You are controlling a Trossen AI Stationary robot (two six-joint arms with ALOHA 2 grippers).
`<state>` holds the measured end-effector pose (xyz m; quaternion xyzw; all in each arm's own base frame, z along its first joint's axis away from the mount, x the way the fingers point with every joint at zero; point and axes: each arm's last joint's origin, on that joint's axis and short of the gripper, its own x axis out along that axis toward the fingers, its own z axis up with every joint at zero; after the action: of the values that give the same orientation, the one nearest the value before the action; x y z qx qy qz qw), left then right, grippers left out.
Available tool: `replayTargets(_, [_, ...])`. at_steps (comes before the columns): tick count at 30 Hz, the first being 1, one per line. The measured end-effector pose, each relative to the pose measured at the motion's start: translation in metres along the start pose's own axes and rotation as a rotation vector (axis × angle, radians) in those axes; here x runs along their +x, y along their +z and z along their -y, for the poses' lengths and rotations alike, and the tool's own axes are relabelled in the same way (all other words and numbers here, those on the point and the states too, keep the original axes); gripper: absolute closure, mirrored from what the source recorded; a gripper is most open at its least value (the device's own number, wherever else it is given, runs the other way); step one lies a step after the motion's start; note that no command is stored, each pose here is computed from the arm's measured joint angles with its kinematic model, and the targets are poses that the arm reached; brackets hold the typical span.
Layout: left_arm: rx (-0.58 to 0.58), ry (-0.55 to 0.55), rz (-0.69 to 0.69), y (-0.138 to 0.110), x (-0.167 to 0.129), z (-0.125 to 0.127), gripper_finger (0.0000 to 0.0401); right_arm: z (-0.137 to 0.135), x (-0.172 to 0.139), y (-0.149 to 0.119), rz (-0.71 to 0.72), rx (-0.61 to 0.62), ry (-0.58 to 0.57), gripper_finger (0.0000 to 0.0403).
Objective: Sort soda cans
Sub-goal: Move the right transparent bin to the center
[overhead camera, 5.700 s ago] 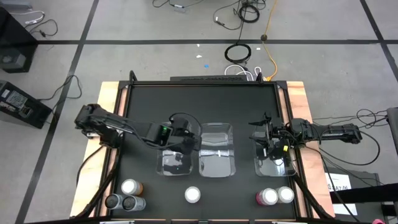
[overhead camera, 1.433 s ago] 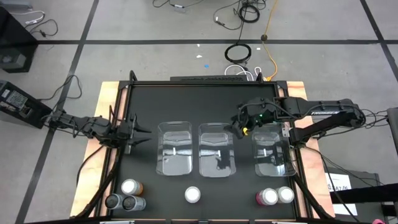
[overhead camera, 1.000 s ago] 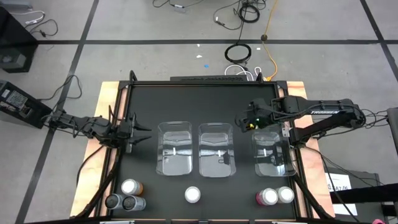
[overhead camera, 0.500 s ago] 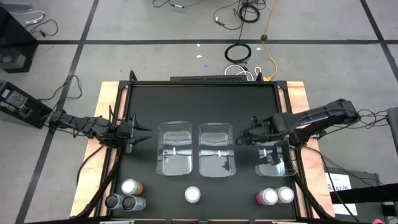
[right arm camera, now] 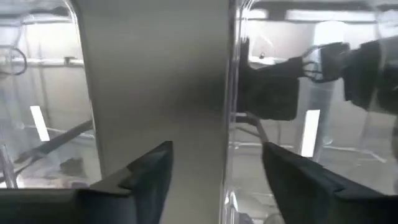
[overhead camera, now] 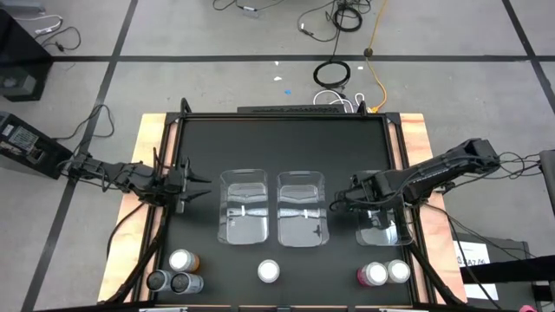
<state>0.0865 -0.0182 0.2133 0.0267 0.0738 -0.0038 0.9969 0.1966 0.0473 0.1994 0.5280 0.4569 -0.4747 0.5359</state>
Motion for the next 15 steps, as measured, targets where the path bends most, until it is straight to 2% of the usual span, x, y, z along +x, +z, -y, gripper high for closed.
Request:
replayTargets(5, [-0.001, -0.002, 0.002, 0.000, 0.000, 0.000, 0.0253, 0.002, 0.005, 0.000, -0.009, -0.002, -0.057, 0.0278])
replayTargets(9, [-0.001, -0.005, 0.002, 0.000, 0.000, 0.000, 0.0253, -0.003, 0.010, -0.001, -0.006, -0.001, -0.048, 0.0375])
replayTargets(11, [-0.001, -0.005, 0.002, 0.000, 0.000, 0.000, 0.0253, -0.007, 0.012, 0.001, 0.002, 0.008, -0.028, 0.0393])
replayTargets(15, [-0.001, -0.005, 0.002, 0.000, 0.000, 0.000, 0.0253, -0.017, 0.015, 0.008, 0.000, 0.023, 0.036, 0.0397])
